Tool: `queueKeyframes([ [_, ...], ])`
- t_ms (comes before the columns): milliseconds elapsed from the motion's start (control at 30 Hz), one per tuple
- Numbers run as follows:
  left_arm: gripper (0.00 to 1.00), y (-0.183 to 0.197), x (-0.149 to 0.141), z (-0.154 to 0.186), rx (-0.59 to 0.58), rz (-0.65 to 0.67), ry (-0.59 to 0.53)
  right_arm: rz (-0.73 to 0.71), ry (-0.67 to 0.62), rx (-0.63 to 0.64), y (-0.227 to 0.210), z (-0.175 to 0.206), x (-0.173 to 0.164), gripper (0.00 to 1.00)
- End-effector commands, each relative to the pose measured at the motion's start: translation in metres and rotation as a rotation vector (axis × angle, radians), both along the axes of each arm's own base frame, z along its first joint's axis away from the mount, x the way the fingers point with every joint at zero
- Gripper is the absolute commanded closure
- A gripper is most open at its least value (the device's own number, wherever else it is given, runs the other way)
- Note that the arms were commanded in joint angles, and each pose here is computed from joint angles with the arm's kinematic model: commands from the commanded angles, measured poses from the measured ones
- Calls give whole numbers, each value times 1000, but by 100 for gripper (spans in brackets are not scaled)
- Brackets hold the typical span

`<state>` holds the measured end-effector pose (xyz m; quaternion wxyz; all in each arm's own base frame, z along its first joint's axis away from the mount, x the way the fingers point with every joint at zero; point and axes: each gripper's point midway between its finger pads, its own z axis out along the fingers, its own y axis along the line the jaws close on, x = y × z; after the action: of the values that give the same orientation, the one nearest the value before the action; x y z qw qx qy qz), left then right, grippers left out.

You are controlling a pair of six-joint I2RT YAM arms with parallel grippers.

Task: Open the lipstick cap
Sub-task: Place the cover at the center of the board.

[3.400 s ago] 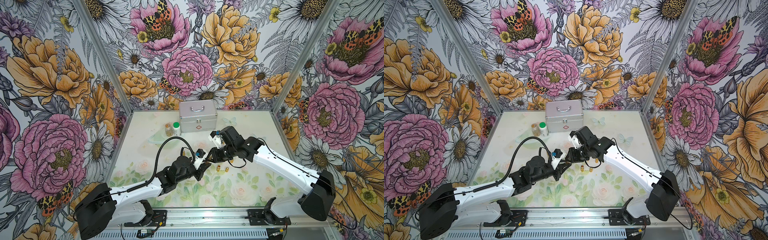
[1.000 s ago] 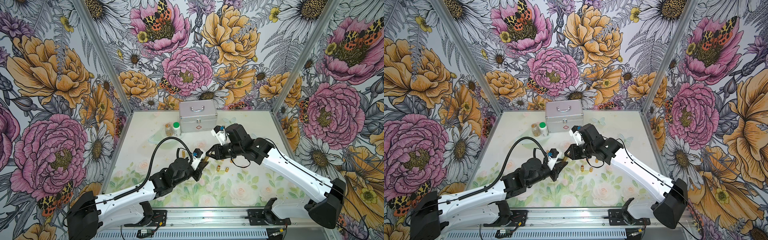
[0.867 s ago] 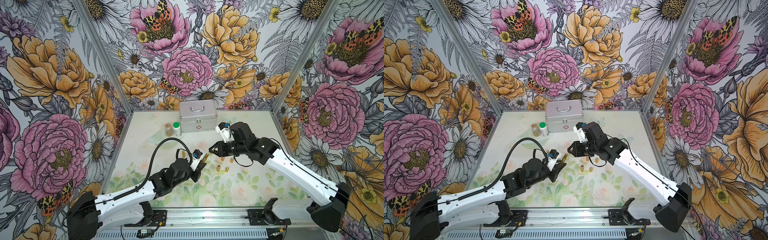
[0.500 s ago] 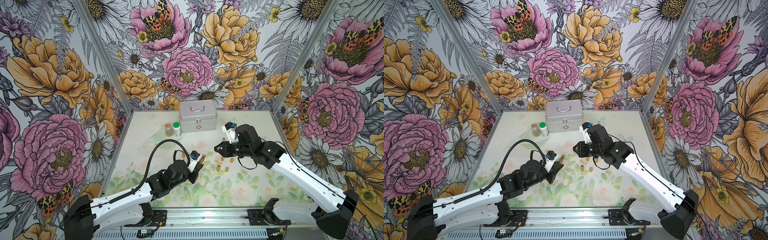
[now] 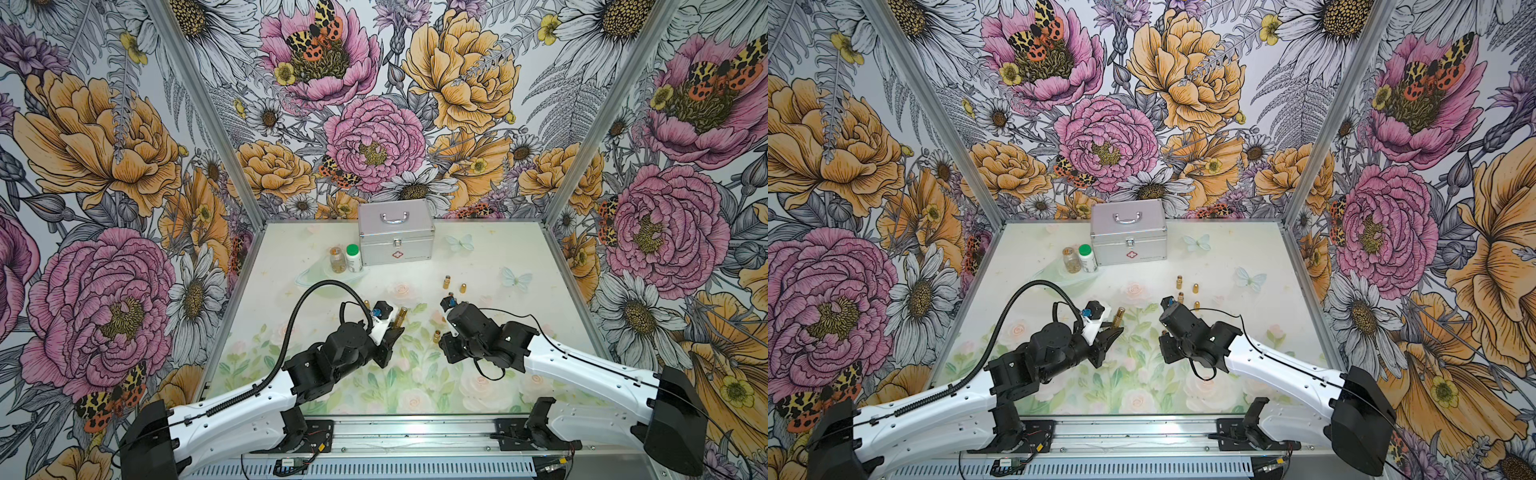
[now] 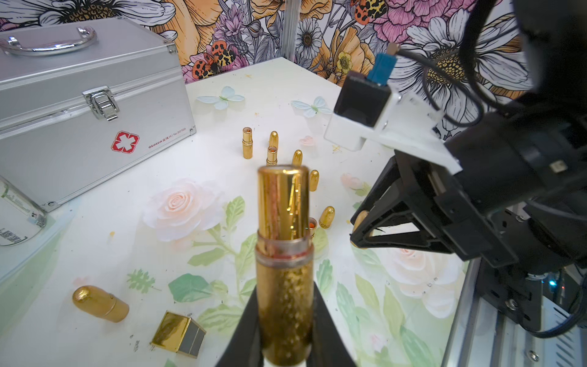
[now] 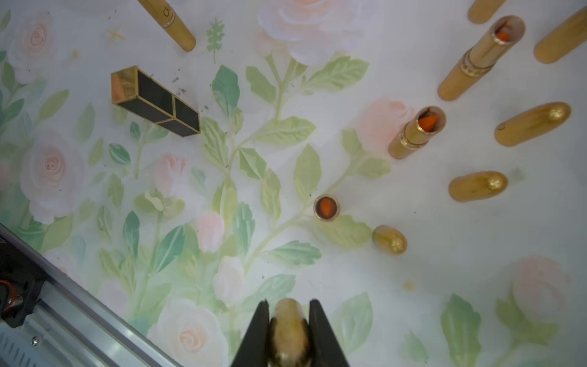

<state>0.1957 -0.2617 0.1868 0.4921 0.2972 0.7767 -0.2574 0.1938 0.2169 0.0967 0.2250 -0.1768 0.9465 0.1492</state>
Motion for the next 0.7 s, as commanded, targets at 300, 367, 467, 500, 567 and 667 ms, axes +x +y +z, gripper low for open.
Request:
queueKeyframes([
  [300, 100, -3, -3, 4, -37, -9, 3, -35, -94, -30, 4, -41, 12, 82],
  [367, 100, -3, -3, 4, -37, -8, 4, -29, -88, -49, 4, -49, 11, 82],
  [467, 100, -3, -3, 4, -40, -8, 3, -24, -87, -60, 5, -57, 10, 82],
  [500, 100, -3, -3, 3, -38, -7, 5, -23, -88, -61, 5, -58, 10, 82],
  [567, 100, -4, -3, 3, -38, -9, 5, -27, -81, -73, 5, -63, 10, 82],
  [667, 100, -4, -3, 3, -35, -10, 4, -26, -71, -90, 4, -69, 9, 82],
])
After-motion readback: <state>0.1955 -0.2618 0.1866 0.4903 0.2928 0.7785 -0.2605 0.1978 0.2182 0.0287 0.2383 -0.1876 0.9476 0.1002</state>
